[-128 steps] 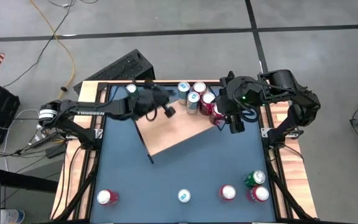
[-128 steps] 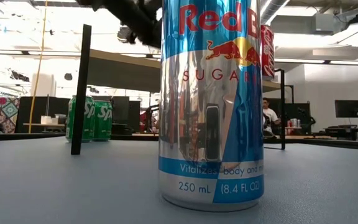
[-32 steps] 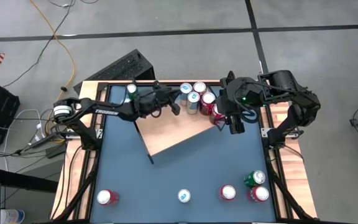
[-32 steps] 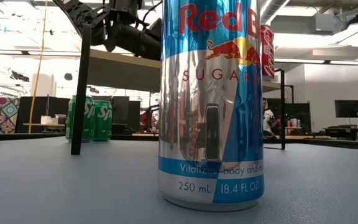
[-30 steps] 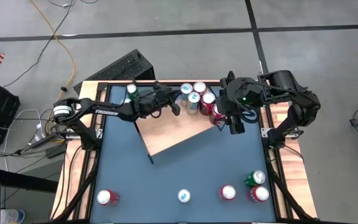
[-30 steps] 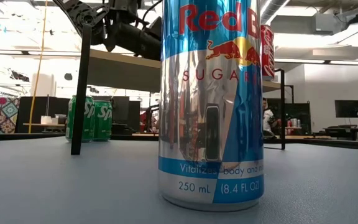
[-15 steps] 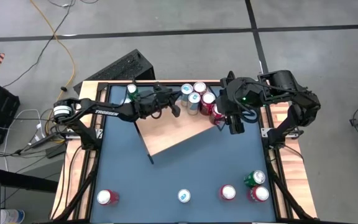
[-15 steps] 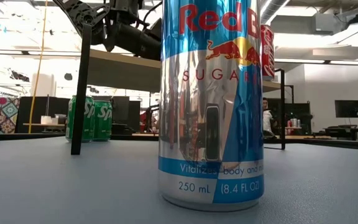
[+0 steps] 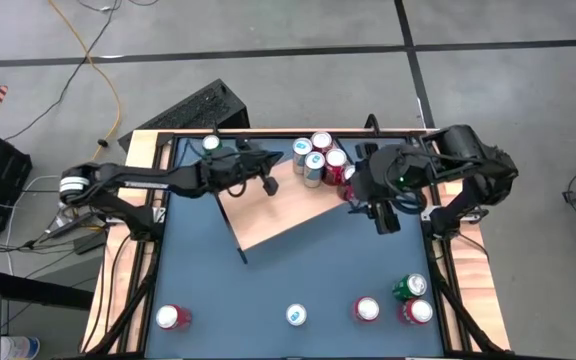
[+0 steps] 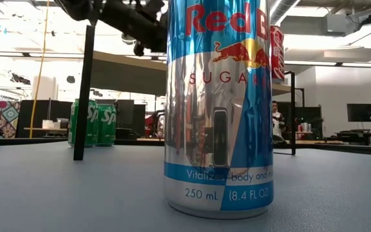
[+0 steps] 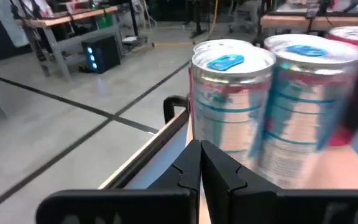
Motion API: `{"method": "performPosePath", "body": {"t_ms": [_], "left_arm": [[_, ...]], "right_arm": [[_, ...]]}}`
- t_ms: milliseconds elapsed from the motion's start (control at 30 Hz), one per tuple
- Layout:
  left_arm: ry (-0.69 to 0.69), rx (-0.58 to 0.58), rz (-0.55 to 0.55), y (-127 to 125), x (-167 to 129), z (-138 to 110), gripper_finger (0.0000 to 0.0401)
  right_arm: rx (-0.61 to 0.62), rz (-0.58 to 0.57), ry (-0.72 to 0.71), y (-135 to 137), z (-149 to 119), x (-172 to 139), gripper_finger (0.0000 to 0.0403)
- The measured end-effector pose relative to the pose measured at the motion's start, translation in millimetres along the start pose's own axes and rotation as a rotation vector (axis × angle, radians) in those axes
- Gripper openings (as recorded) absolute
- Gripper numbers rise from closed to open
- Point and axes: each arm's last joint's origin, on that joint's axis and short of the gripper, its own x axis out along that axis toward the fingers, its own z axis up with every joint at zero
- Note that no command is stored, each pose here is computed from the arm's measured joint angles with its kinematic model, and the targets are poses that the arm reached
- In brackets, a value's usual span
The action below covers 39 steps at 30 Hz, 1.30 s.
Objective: Place canned beverage on shelf
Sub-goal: Put the blue soda can on the shelf aligned with the other blue soda cans
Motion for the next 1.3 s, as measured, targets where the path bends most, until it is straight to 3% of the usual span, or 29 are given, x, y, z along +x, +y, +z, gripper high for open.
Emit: {"method": "performPosePath", "body": {"t_ms": [133,333,500,733,900,1000,1300], "left_arm": [[0.04,-0.008,-0.075,-1.5,-22.8,11.6,0.0],[0.008,-0.087,-0.379,-10.2,-64.4,36.3,0.0],[-0.085,-0.166,-0.579,-15.8,-99.4,58.5,0.0],[-0.164,-0.202,-0.679,-18.7,-132.6,74.1,0.0],[-0.179,-0.215,-0.737,-24.0,-145.3,77.4,0.0],[-0.174,-0.217,-0.77,-29.1,-149.7,77.2,0.0],[-0.167,-0.222,-0.773,-38.0,-157.8,76.6,0.0]], "right_arm": [[0.011,0.049,0.004,20.7,4.1,3.1,0.0258],[-0.039,0.1,0.032,65.8,11.8,15.5,0.0258],[-0.108,0.106,0.077,98.3,24.7,51.5,0.0259],[-0.248,0.111,0.175,130.1,37.2,122.3,0.0259],[-0.254,0.127,0.199,144.5,43.3,169.5,0.0259],[-0.237,0.195,0.209,151.4,44.7,189.0,0.0259],[-0.133,0.262,0.148,162.0,50.4,185.5,0.0259]]}}
